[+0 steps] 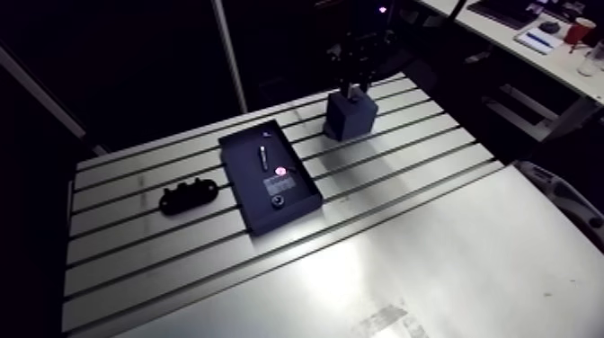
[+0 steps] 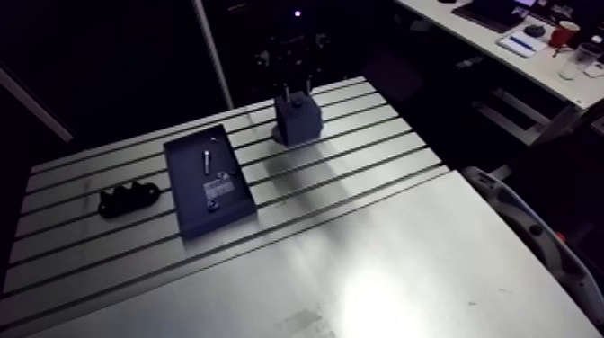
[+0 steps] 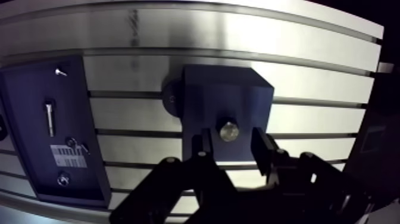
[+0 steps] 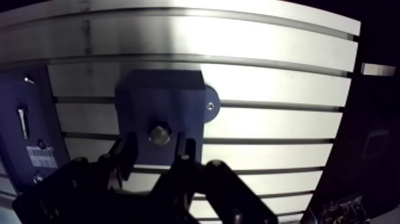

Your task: Pick up the M10 bolt and insert it into the hex recess until seated.

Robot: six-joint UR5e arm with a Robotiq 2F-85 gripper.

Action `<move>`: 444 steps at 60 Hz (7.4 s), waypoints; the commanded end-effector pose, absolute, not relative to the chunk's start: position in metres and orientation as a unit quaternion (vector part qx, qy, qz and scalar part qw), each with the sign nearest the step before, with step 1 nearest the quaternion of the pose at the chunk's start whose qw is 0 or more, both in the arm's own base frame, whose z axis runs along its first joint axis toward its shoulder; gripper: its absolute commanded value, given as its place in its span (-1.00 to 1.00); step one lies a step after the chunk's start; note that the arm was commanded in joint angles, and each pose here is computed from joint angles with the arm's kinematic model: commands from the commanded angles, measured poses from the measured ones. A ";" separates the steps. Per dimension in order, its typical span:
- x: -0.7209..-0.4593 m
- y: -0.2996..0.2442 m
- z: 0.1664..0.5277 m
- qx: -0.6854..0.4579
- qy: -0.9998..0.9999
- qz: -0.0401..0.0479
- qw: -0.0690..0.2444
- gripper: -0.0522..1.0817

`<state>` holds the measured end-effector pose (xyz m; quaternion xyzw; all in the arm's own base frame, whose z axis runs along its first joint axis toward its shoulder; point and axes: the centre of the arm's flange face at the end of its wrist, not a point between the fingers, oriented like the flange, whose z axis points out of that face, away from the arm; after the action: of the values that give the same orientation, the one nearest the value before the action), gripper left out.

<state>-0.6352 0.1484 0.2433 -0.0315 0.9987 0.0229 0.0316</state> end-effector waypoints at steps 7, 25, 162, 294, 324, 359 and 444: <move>-0.636 0.149 0.238 -0.032 0.999 0.022 0.035 0.03; -0.638 0.150 0.237 -0.031 0.999 0.021 0.035 0.07; -0.641 0.149 0.229 -0.034 0.998 0.023 0.041 0.31; -0.646 0.154 0.234 -0.245 0.968 0.013 0.043 0.38; -0.643 0.153 0.232 -0.293 0.955 0.009 0.047 0.38; -0.645 0.154 0.242 -0.299 0.953 0.019 0.038 -0.88; -0.630 0.163 0.262 -0.016 0.998 -0.007 0.058 0.99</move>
<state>-0.6293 0.1637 0.2619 -0.0151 0.9980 -0.0067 0.0603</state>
